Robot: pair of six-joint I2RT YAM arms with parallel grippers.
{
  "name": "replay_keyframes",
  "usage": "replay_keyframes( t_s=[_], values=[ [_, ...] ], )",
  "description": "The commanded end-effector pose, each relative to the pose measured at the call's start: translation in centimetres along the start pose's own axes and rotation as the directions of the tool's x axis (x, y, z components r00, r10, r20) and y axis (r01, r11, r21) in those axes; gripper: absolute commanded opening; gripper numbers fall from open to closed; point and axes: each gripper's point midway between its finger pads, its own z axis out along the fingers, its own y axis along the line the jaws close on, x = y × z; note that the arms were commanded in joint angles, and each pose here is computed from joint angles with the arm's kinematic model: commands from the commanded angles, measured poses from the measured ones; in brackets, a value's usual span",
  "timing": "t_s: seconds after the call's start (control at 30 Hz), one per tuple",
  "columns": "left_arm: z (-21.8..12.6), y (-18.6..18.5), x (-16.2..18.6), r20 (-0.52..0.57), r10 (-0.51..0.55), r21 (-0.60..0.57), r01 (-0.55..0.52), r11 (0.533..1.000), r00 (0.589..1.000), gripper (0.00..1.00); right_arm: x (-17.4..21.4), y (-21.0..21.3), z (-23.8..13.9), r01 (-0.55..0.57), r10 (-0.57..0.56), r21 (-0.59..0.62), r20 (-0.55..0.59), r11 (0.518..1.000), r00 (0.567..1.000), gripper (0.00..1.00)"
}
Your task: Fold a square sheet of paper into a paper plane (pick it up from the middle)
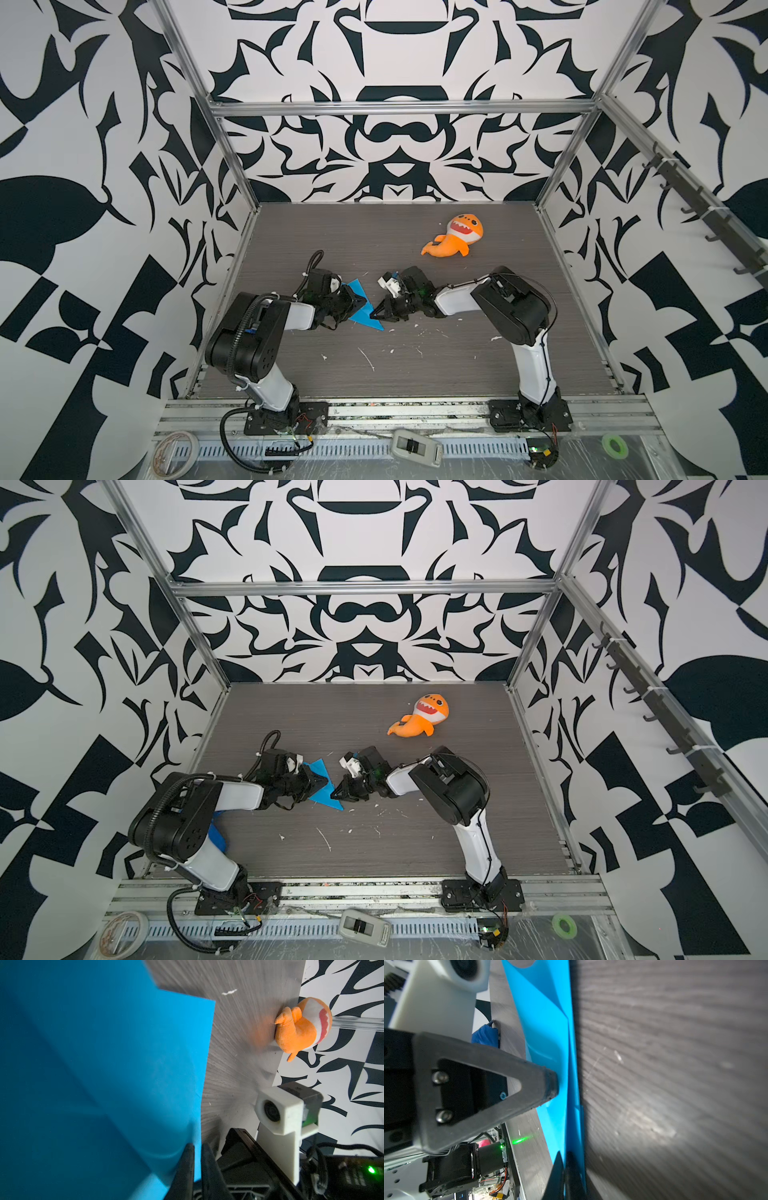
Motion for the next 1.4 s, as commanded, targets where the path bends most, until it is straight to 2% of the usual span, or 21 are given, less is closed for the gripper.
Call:
replay_keyframes(
  t_s=[0.0, 0.3, 1.37],
  values=[
    [-0.8, -1.7, -0.3, 0.015, 0.043, 0.026, -0.044, 0.999, 0.999, 0.13, 3.4, -6.7, 0.2, -0.143, 0.157, 0.212, -0.049, 0.967, 0.986, 0.06],
    [-3.0, -1.3, 0.5, 0.058, 0.075, -0.026, -0.073, 0.997, 0.996, 0.14, 3.5, -6.8, 0.2, -0.144, 0.159, 0.216, -0.054, 0.966, 0.986, 0.06],
    [-0.1, 2.5, 0.7, -0.001, -0.001, -0.088, 0.001, 0.996, 1.000, 0.11, 3.3, -6.9, 0.2, -0.139, 0.158, 0.238, -0.063, 0.961, 0.985, 0.07]
  ],
)
